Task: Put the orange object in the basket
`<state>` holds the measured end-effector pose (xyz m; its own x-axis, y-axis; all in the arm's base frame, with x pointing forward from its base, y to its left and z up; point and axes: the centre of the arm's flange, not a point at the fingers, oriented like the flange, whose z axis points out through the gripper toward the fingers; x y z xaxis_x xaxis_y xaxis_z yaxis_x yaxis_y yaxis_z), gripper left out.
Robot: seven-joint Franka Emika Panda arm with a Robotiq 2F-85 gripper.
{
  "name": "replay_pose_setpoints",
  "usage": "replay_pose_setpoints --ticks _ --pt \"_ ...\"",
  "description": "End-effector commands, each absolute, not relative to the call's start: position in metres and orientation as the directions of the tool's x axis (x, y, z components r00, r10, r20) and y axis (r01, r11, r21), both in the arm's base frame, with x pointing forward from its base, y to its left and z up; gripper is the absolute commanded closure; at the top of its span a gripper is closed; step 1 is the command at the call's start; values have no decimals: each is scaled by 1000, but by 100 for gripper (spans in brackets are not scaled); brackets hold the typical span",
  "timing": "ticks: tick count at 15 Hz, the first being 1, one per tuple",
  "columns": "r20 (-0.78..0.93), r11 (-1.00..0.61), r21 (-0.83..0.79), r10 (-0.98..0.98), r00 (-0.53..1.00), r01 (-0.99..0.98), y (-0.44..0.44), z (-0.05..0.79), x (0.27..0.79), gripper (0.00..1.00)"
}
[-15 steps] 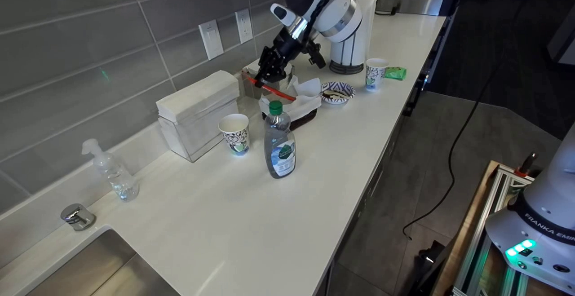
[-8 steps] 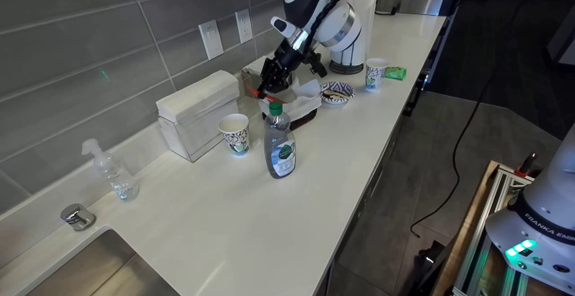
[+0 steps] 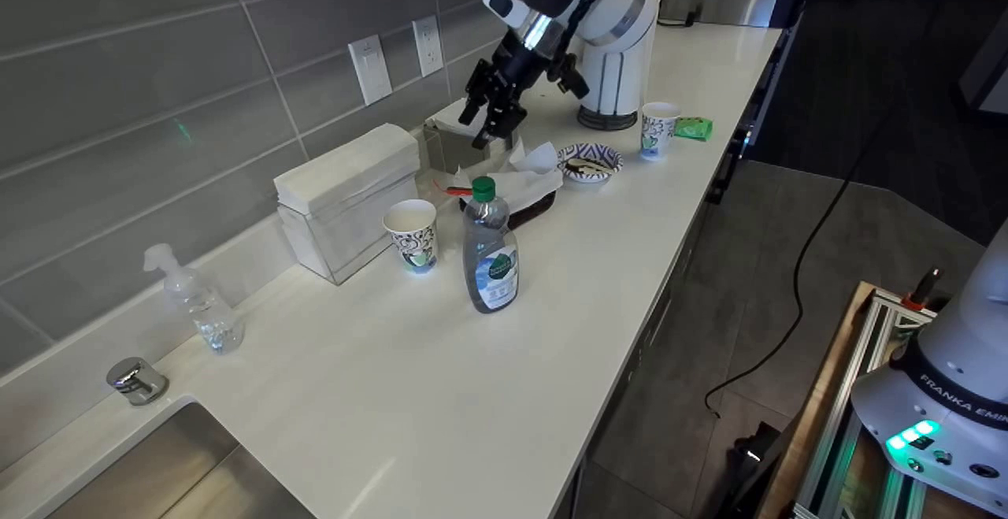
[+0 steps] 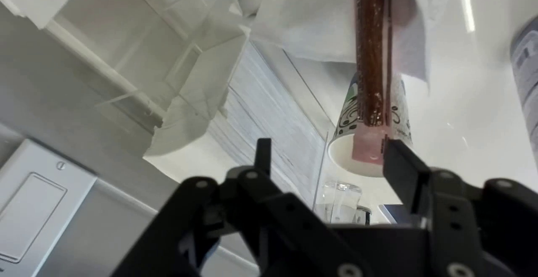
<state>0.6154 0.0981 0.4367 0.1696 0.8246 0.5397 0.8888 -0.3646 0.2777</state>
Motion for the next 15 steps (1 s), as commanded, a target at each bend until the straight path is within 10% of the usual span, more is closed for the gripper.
replay_pose_setpoints --ticks 1,13,15 --pt "453 -391 202 850 269 898 73 467 571 2" --pt "249 -739 144 670 699 658 -51 522 402 0" --pt "284 -697 148 709 645 701 -44 509 439 0"
